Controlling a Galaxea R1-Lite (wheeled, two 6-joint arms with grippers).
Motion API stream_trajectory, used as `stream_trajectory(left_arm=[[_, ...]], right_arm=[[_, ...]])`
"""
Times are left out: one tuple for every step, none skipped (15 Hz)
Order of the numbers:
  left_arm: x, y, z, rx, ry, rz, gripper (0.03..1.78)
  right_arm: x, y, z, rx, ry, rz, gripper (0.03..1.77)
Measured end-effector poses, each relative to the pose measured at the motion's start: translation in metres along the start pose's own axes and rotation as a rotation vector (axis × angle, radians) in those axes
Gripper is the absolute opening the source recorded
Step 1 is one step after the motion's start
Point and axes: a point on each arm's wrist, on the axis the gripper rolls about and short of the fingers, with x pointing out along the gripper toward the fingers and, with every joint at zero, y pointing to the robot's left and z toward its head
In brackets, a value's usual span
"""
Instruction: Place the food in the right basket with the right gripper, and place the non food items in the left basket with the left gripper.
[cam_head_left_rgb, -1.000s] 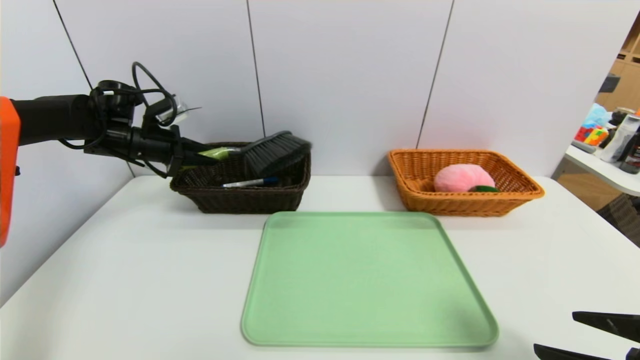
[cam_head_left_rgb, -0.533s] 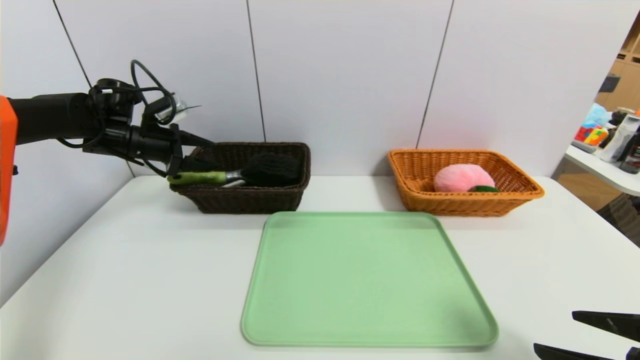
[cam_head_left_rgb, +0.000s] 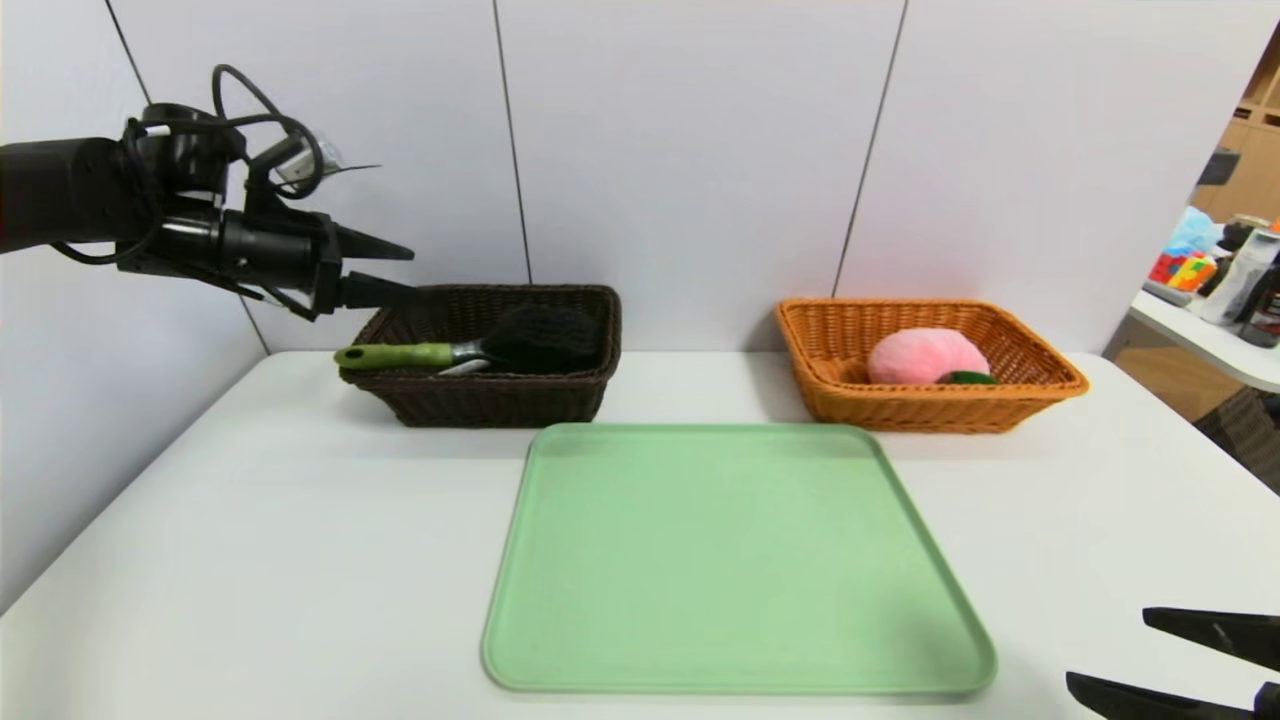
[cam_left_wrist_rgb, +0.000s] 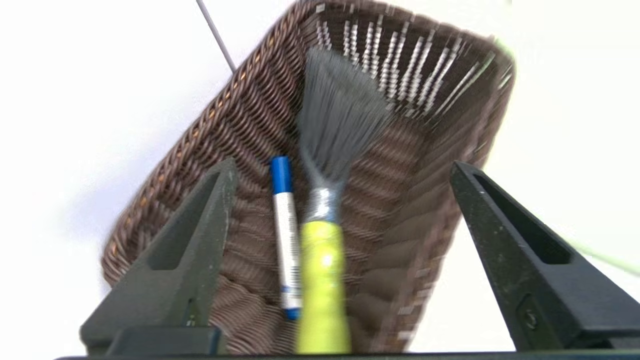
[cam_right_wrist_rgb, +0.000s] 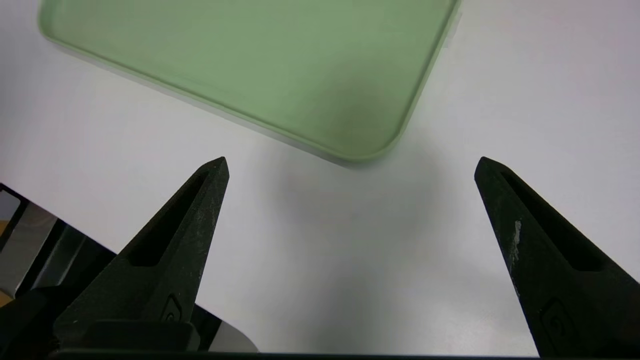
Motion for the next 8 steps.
stream_trajectory(left_arm=[[-0.007,-0.005,0.008,-0.062,-0.003,0.005,1.54],[-0.014,-0.011,0.017,-0.127,-0.007,0.015,1.56],[-0.022,-0.017,0.026,-0.192,-0.008,0.032,1.58],[-0.030,-0.023,0.032,-0.246,0.003,0.058,1.59],[-0.039,-0.028,0.036,-0.286,0.023,0.094,1.61],[-0.050,-0.033,0.039,-0.313,0.050,0.144,1.62],[-0.061,-0.038,0.042,-0.340,0.074,0.189,1.63],[-0.071,-0.042,0.044,-0.367,0.097,0.233,1.64]], right_arm=[[0.000,0.000,0.001,-0.003,-0.011,0.001,1.70],[0.000,0.000,0.001,-0.004,-0.014,0.001,1.70],[-0.001,0.001,0.001,-0.007,-0.016,0.004,1.70],[-0.001,0.001,0.001,-0.010,-0.021,0.006,1.70],[-0.003,0.002,0.000,-0.012,-0.026,0.008,1.70],[-0.004,0.002,0.000,-0.014,-0.034,0.010,1.70],[-0.006,0.002,0.000,-0.016,-0.043,0.011,1.70],[-0.007,0.003,0.001,-0.019,-0.054,0.012,1.70]])
